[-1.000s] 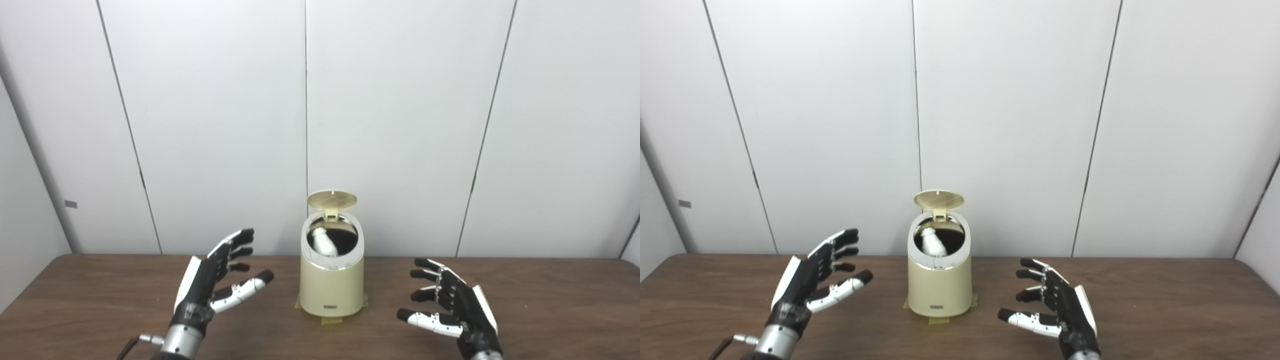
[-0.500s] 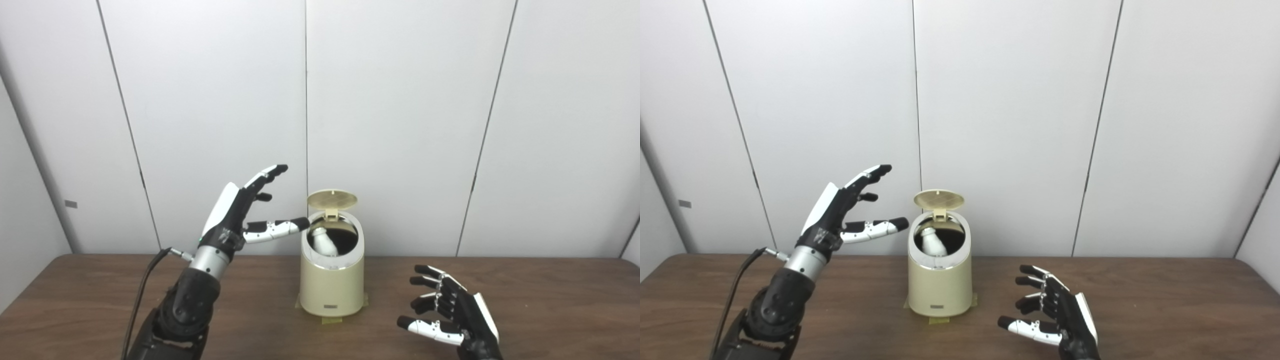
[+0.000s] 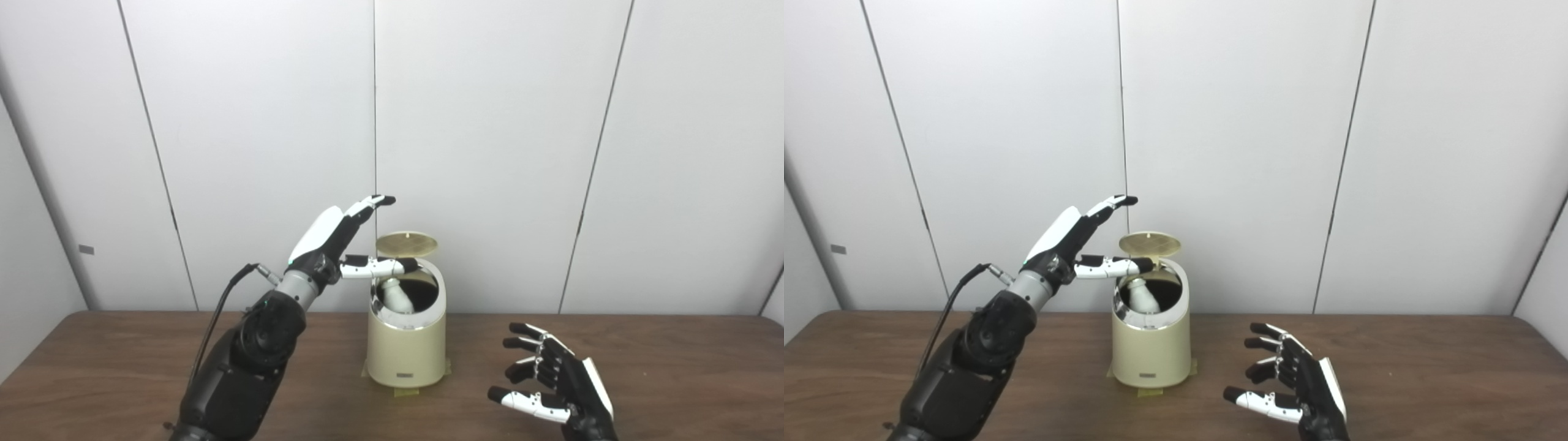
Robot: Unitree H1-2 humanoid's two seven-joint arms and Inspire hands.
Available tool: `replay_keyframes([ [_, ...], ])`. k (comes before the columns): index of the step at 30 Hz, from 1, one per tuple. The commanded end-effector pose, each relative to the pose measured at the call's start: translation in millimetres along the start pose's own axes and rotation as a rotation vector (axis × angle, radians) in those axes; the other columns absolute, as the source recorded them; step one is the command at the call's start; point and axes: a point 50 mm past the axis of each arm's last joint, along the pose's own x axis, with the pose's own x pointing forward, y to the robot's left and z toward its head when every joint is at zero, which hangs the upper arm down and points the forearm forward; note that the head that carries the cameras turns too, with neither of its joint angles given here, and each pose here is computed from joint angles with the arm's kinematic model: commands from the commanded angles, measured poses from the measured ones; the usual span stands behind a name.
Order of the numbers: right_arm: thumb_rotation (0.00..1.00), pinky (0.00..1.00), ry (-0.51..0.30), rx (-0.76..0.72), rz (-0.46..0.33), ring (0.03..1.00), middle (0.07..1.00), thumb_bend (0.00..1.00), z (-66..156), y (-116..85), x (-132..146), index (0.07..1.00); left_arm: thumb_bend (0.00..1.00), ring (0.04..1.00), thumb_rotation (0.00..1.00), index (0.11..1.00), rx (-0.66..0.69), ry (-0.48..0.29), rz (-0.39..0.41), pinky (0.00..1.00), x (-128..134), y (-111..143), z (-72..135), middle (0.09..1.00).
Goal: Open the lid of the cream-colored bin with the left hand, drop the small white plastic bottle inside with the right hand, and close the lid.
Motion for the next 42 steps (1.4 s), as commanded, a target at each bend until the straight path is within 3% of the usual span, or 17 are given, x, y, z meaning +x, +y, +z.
replay_keyframes([
  [1,0.05,0.47,-0.11,0.012,-0.003,0.482,0.677,0.79,22,2,13,0.73,0.92,1.0,0.53,0.942,0.054,-0.083,0.033,0.97,15,25,23,0.98],
  [10,0.05,0.44,-0.1,0.018,-0.007,0.489,0.682,0.78,24,5,12,0.732,0.9,1.0,0.52,0.844,0.076,-0.075,-0.029,1.0,11,20,23,0.893],
  [15,0.07,0.45,-0.086,0.016,0.002,0.494,0.682,0.77,23,7,12,0.731,0.91,0.977,0.54,0.782,0.169,-0.076,-0.057,0.92,5,21,25,0.838],
  [23,0.1,0.41,-0.085,-0.004,0.019,0.493,0.675,0.76,25,12,9,0.728,0.9,0.967,0.54,0.767,0.244,-0.116,-0.077,0.88,-3,23,32,0.809],
  [34,0.08,0.41,-0.081,-0.01,0.014,0.473,0.671,0.77,27,15,9,0.731,0.93,0.966,0.59,0.766,0.349,-0.152,-0.096,0.95,-15,30,40,0.794],
  [42,0.08,0.4,-0.075,0.0,0.014,0.469,0.668,0.78,29,15,9,0.724,0.91,0.946,0.55,0.756,0.388,-0.167,-0.117,0.96,-25,30,45,0.782],
])
